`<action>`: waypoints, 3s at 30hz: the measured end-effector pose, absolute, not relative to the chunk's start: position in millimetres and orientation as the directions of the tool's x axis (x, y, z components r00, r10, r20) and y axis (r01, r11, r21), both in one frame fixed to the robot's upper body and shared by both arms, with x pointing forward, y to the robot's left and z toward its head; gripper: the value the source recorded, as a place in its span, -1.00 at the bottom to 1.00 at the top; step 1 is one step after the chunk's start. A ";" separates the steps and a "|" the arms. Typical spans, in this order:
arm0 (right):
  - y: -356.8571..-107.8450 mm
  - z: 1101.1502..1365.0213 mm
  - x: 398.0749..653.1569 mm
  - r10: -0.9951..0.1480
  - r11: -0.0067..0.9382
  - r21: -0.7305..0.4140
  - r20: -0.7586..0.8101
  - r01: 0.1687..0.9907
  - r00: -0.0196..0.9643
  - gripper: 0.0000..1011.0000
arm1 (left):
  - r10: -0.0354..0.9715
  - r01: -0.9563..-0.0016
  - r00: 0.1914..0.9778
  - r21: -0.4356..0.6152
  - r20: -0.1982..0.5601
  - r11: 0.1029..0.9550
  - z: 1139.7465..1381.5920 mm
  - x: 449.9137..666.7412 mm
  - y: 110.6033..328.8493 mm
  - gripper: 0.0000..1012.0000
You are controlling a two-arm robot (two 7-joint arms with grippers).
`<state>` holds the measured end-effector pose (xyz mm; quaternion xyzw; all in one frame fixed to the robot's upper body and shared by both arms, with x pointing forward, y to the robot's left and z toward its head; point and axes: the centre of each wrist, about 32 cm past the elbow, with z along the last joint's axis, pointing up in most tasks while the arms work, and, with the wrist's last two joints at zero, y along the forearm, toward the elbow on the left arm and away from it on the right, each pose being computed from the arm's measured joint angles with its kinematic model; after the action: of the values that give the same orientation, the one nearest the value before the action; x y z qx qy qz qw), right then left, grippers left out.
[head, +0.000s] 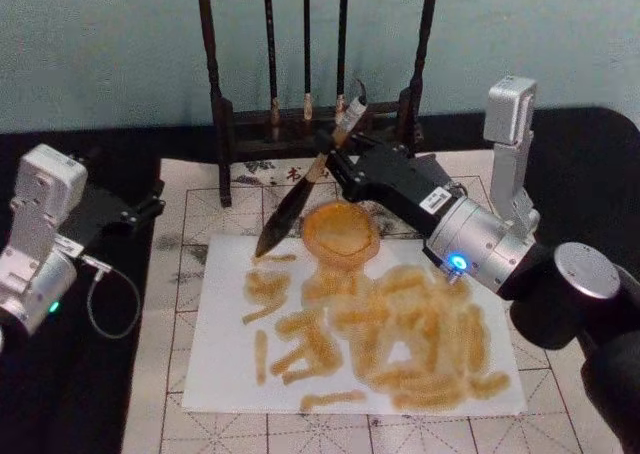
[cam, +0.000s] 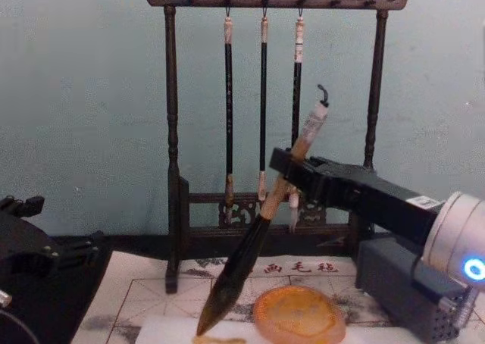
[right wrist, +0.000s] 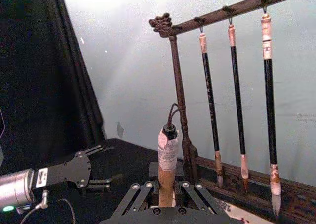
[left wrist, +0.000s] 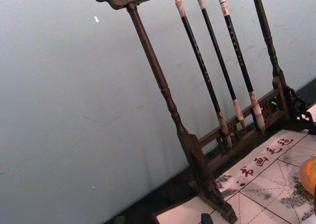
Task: Pick up the brush from the inkstone, write on the paper, then place the brush back to its original position.
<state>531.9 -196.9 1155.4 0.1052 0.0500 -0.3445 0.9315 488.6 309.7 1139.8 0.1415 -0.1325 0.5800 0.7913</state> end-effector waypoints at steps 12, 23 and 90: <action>-191.1 1149.5 533.7 -0.639 0.737 0.159 -0.155 0.657 0.753 -0.63 | 0.880 -0.955 0.292 0.070 0.374 0.287 1139.8 488.6 309.7 0.98; -190.7 1147.2 535.6 -0.654 0.723 0.164 -0.147 0.670 0.742 -0.63 | 0.880 -0.955 0.292 0.070 0.374 0.287 1139.8 488.6 309.7 0.98; -207.4 1159.3 511.6 -0.676 0.724 0.185 -0.003 0.665 0.737 -0.63 | 0.880 -0.955 0.292 0.070 0.374 0.287 1139.8 488.6 309.7 0.98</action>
<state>511.6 -207.4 1159.3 0.0871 -0.0325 -0.3612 0.9278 488.6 309.7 1139.8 0.1415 -0.1324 0.5799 0.7913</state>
